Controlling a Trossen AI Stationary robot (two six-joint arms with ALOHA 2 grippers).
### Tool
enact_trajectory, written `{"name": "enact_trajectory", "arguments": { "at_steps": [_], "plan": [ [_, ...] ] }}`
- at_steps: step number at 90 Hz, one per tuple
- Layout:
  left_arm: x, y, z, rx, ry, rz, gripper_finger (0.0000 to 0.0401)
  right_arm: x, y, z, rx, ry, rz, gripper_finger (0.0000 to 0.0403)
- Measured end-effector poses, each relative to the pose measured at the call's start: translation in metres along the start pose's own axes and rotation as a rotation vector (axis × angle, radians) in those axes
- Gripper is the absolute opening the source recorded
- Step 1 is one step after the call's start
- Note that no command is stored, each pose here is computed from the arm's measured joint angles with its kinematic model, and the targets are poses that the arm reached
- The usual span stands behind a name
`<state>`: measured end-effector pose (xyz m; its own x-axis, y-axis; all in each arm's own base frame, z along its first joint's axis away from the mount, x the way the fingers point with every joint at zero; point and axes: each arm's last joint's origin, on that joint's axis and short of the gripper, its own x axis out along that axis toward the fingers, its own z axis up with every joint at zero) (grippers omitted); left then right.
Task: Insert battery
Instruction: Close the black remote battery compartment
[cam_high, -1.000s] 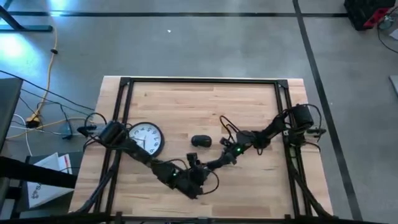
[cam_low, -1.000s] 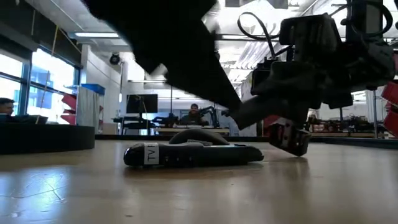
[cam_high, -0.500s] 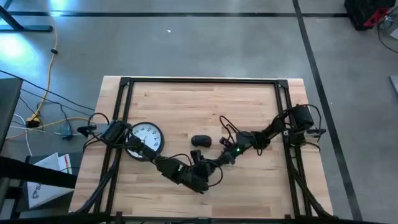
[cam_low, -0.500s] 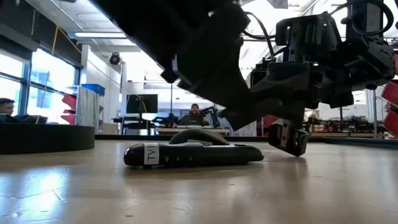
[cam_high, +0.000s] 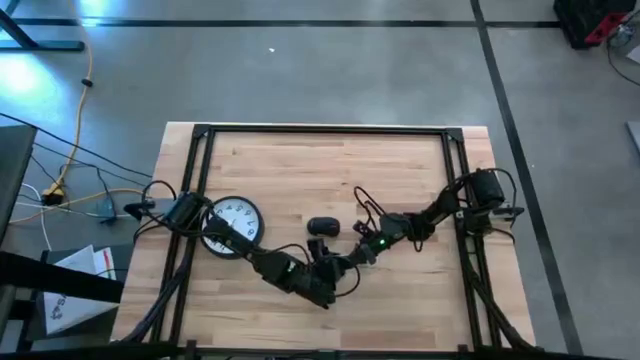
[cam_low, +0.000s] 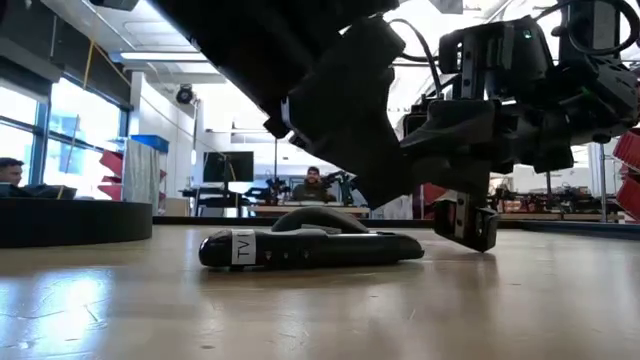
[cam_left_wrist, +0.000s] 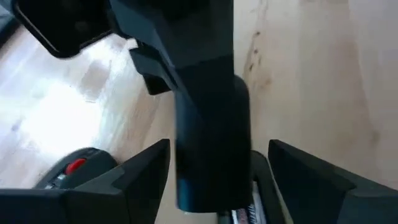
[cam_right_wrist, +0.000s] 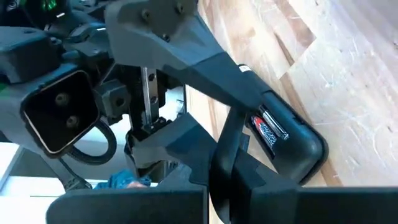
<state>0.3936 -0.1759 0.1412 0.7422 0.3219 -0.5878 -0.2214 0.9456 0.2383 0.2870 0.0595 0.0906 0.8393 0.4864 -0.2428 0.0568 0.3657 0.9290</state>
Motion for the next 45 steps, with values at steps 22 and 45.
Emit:
{"name": "enact_trajectory", "arguments": {
  "at_steps": [22, 45],
  "plan": [
    [0.0028, 0.0039, 0.0013, 0.001, -0.003, 0.019, 0.0255, 0.0003, 0.0002, 0.0005, 0.016, -0.042, -0.012, 0.0],
    [0.0025, 0.0042, 0.0005, -0.001, 0.0, 0.033, 0.0255, 0.0035, 0.0035, -0.0075, 0.083, -0.085, -0.025, 0.0]
  ]
}}
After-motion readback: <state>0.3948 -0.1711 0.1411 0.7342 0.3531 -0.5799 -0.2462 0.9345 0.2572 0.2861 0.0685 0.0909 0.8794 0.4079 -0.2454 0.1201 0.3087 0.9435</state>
